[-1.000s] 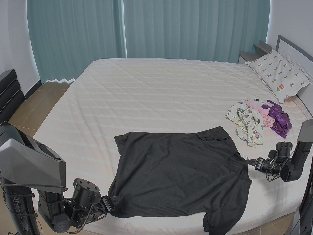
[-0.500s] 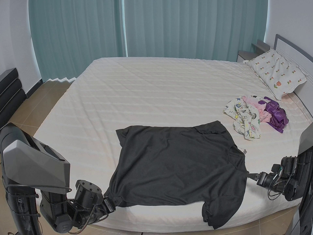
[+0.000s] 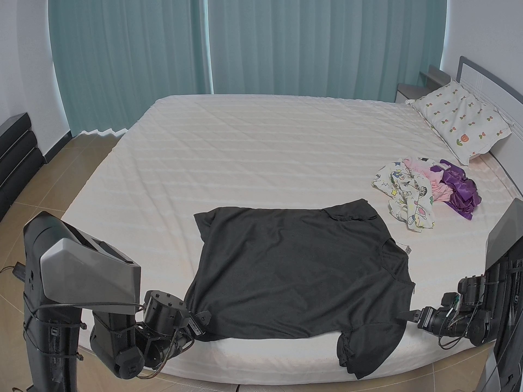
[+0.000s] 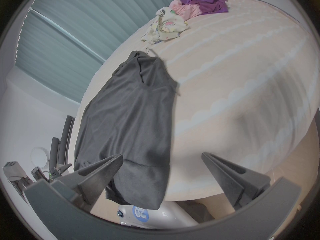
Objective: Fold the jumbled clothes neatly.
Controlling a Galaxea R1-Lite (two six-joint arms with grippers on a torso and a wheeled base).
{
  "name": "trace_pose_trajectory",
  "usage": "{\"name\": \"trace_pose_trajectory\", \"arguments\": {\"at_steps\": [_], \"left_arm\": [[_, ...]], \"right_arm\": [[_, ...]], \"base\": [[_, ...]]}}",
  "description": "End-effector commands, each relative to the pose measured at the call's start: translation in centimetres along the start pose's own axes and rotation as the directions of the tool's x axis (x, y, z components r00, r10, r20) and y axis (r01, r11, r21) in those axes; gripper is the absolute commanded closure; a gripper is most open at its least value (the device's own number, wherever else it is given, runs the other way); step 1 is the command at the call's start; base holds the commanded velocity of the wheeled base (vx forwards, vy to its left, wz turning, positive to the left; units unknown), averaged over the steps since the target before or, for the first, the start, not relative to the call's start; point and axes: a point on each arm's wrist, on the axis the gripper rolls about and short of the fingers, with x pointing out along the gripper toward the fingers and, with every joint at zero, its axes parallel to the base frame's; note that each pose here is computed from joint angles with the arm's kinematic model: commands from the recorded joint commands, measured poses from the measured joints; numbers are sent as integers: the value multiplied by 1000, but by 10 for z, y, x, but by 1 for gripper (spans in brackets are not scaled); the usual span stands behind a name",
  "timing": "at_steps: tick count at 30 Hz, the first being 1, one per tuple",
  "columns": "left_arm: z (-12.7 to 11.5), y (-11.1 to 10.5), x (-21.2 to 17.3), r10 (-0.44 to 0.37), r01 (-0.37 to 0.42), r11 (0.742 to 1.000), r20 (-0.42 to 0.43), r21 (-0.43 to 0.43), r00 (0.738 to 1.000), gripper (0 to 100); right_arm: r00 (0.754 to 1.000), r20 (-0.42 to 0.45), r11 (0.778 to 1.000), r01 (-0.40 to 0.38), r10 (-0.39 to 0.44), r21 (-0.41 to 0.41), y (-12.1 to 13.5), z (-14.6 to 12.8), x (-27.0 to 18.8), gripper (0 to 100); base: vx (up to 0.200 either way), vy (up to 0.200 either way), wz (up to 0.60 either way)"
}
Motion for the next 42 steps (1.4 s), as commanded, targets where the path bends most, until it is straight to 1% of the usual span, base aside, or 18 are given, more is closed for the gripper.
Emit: {"name": "trace_pose_trajectory", "arguments": {"at_steps": [1, 4, 5, 7, 9, 15, 16, 20, 23, 26, 27, 29, 31, 38, 42], "left_arm": [[-3, 1, 8, 15, -15, 1000, 1, 16, 1000, 0], [-3, 1, 9, 16, -16, 999, 0, 30, 1000, 0], [-4, 1, 10, 17, -17, 999, -1, 35, 1000, 100], [-5, 2, 11, 22, -22, 999, -2, 38, 1000, 100], [-5, 2, 11, 26, -26, 999, 4, 38, 1000, 100], [-5, 3, 11, 32, -32, 999, 4, 39, 999, 100], [-5, 3, 11, 32, -32, 999, 4, 39, 999, 100], [-6, 5, 10, 39, -39, 998, -1, 41, 999, 100], [-7, 7, 8, 47, -47, 998, -7, 44, 999, 100], [-7, 8, 7, 50, -49, 998, -8, 45, 999, 100], [-8, 10, 5, 55, -54, 997, -13, 48, 998, 100], [-8, 10, 4, 57, -57, 997, -15, 49, 998, 100], [-9, 12, 1, 65, -63, 997, -20, 54, 998, 100], [-12, 18, -10, 86, -82, 992, -40, 95, 995, 100], [-16, 18, -20, 79, -71, 991, -61, 115, 995, 100]], "right_arm": [[999, -31, 999, -24, 23, -30, 9, -6, 5, 0], [999, -13, 998, -37, 36, -44, 13, -3, 12, 0], [1000, 0, 999, -25, 25, -44, 14, -1, 16, 0], [1000, 13, 999, 15, -14, -48, 13, -2, 21, 0], [999, 27, 998, 33, -31, -54, 14, -1, 29, 0], [999, 41, 997, 22, -19, -80, 20, 0, 39, 0], [999, 43, 996, 24, -21, -83, 21, 0, 40, 100], [996, 58, 993, 69, -64, -91, 20, -2, 45, 100], [995, 75, 993, 76, -69, -93, 19, 1, 43, 100], [992, 101, 993, 85, -77, -78, 16, 7, 39, 100], [989, 119, 992, 100, -91, -75, 12, 11, 32, 100], [988, 116, 991, 111, -101, -80, 9, 10, 26, 100], [987, 113, 986, 130, -118, -102, 2, 11, 15, 100], [984, 132, 981, 134, -116, -139, -8, 16, -8, 100], [980, 134, 968, 172, -148, -182, -15, 15, -20, 100]], "base": [[0, 0, 0], [0, 0, 0], [0, 0, 0], [0, 0, 0], [0, 0, 0], [0, 0, 0], [0, 0, 0], [0, 0, 0], [0, 0, 0], [0, 0, 0], [0, 0, 0], [0, 0, 0], [0, 0, 0], [0, 0, 0], [0, 0, 0]]}}
